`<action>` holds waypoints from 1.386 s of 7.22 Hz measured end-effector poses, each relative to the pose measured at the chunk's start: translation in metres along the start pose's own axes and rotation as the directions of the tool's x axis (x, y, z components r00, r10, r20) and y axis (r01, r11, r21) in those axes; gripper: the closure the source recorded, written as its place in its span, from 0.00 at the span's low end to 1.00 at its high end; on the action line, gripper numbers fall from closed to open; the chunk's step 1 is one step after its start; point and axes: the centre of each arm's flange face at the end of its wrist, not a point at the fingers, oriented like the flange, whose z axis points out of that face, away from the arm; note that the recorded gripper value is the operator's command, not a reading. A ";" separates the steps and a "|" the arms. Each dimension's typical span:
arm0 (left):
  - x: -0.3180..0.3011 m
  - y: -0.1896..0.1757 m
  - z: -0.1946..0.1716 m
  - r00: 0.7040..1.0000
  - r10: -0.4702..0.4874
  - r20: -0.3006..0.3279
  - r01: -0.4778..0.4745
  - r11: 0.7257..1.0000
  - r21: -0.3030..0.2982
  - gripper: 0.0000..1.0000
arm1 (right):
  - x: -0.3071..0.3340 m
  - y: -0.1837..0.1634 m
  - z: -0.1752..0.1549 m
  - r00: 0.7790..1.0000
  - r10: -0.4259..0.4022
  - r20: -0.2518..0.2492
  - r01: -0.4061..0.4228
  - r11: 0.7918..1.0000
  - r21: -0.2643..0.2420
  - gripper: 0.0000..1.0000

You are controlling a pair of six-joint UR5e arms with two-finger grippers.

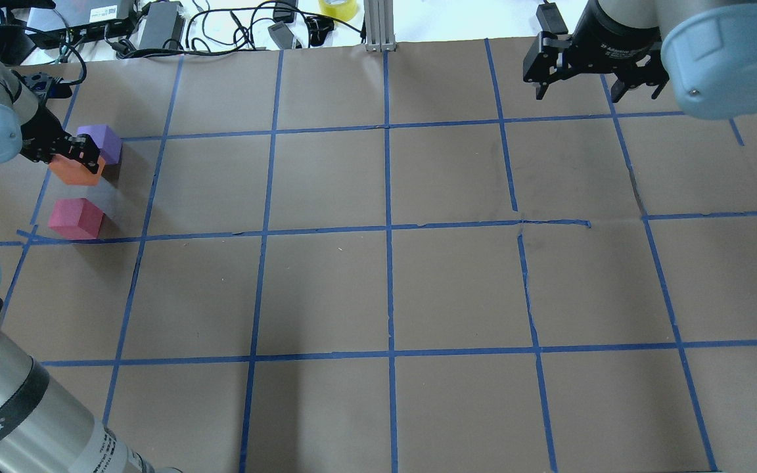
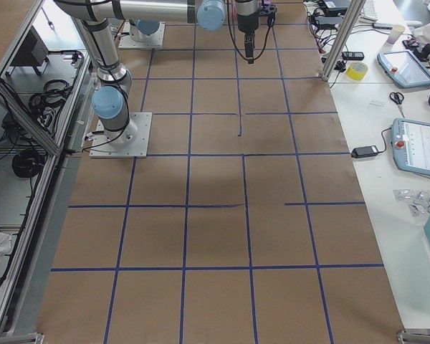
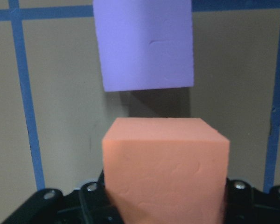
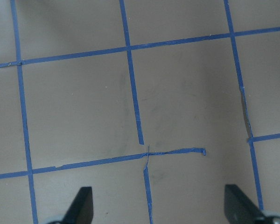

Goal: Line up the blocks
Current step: 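Lower the orange cube between the purple and pink cubes with the left gripper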

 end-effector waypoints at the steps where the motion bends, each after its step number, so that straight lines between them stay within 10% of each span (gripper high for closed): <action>1: 0.000 0.000 0.002 1.000 0.001 0.000 -0.001 1.000 0.001 1.00 | 0.000 0.000 0.000 1.000 0.000 0.000 0.000 1.000 0.001 0.00; 8: -0.004 0.000 0.040 1.000 0.003 -0.003 -0.003 1.000 -0.002 0.95 | 0.002 -0.003 -0.005 1.000 -0.012 -0.012 0.012 1.000 0.013 0.00; 9: -0.004 0.003 0.046 1.000 0.002 -0.008 -0.002 1.000 -0.009 0.01 | 0.004 -0.003 -0.004 1.000 -0.013 -0.020 0.013 1.000 0.011 0.00; 10: -0.006 0.006 0.052 1.000 0.009 -0.006 -0.009 1.000 -0.007 0.00 | 0.006 -0.004 -0.003 0.999 -0.013 -0.029 0.013 1.000 0.011 0.00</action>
